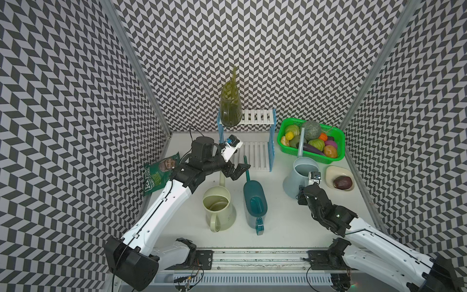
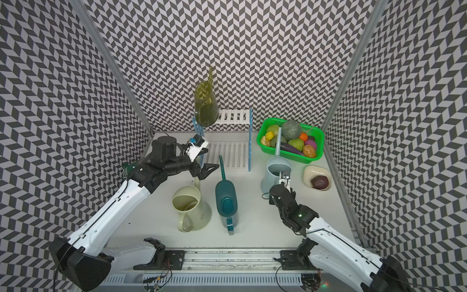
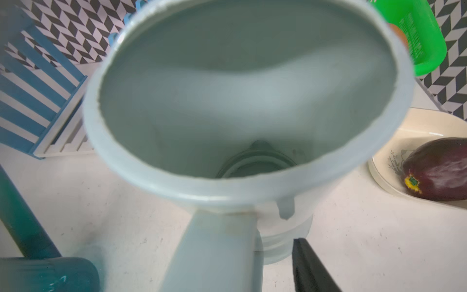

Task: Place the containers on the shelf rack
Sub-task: 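Pick up a container from the center of the board.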

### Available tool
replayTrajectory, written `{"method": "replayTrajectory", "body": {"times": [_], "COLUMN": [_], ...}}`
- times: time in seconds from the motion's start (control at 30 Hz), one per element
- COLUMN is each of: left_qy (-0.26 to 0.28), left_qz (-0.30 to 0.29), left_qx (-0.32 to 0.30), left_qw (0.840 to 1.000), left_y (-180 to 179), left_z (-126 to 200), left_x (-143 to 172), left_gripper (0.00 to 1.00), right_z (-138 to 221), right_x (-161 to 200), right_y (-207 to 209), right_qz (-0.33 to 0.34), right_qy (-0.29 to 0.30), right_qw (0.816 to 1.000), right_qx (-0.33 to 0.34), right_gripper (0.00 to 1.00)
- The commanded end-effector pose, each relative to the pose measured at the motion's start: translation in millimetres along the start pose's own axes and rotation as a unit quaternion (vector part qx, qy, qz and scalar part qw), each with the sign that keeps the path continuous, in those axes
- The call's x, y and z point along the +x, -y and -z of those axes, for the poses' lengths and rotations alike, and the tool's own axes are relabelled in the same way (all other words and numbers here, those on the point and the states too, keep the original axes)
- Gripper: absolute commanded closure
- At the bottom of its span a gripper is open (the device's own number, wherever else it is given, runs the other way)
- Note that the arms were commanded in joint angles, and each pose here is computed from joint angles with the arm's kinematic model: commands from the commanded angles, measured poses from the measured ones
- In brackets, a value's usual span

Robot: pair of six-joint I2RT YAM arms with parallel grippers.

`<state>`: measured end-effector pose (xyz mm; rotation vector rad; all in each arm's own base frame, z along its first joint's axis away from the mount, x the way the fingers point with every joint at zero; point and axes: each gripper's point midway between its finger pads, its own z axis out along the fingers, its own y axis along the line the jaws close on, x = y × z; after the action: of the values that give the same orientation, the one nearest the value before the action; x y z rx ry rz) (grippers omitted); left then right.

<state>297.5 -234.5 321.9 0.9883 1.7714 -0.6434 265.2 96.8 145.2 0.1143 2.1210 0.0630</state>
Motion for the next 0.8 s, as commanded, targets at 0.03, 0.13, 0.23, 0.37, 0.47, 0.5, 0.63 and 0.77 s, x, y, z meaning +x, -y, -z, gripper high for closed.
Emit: {"method": "replayTrajectory", "body": {"times": [0.03,0.13,0.23,0.37,0.47,0.5,0.63,0.77], "left_qy": [0.016,0.017,0.018,0.019,0.018,0.018,0.019,0.018], "left_qz": [-0.021,-0.021,-0.022,-0.024,-0.024,-0.025,-0.023,-0.021], "left_qx": [0.024,0.024,0.023,0.017,0.015,0.015,0.015,0.014], "left_qw": [0.999,0.999,0.999,0.999,0.999,0.999,0.999,1.0], "left_y": [12,13,13,12,11,12,11,11], "left_z": [3,3,4,6,6,6,5,4], "left_x": [-8,-8,-8,-8,-7,-7,-6,-4], "left_gripper": [0.0,0.0,0.0,0.0,0.0,0.0,0.0,0.0], "right_z": [5,3,-2,-4,-3,-2,-1,0], "right_x": [-26,-23,-12,-3,-3,-4,-6,-8], "right_y": [-7,-10,-10,-4,-2,-2,-2,-2], "right_qz": [-0.029,-0.04,-0.056,-0.069,-0.075,-0.077,-0.078,-0.077], "right_qy": [0.048,0.047,0.043,0.046,0.055,0.059,0.071,0.072], "right_qw": [0.998,0.998,0.997,0.996,0.995,0.995,0.994,0.994], "right_qx": [-0.016,-0.027,-0.031,-0.023,-0.024,-0.026,-0.032,-0.03], "right_gripper": [0.6,0.65,0.69,0.73,0.75,0.75,0.76,0.79]}}
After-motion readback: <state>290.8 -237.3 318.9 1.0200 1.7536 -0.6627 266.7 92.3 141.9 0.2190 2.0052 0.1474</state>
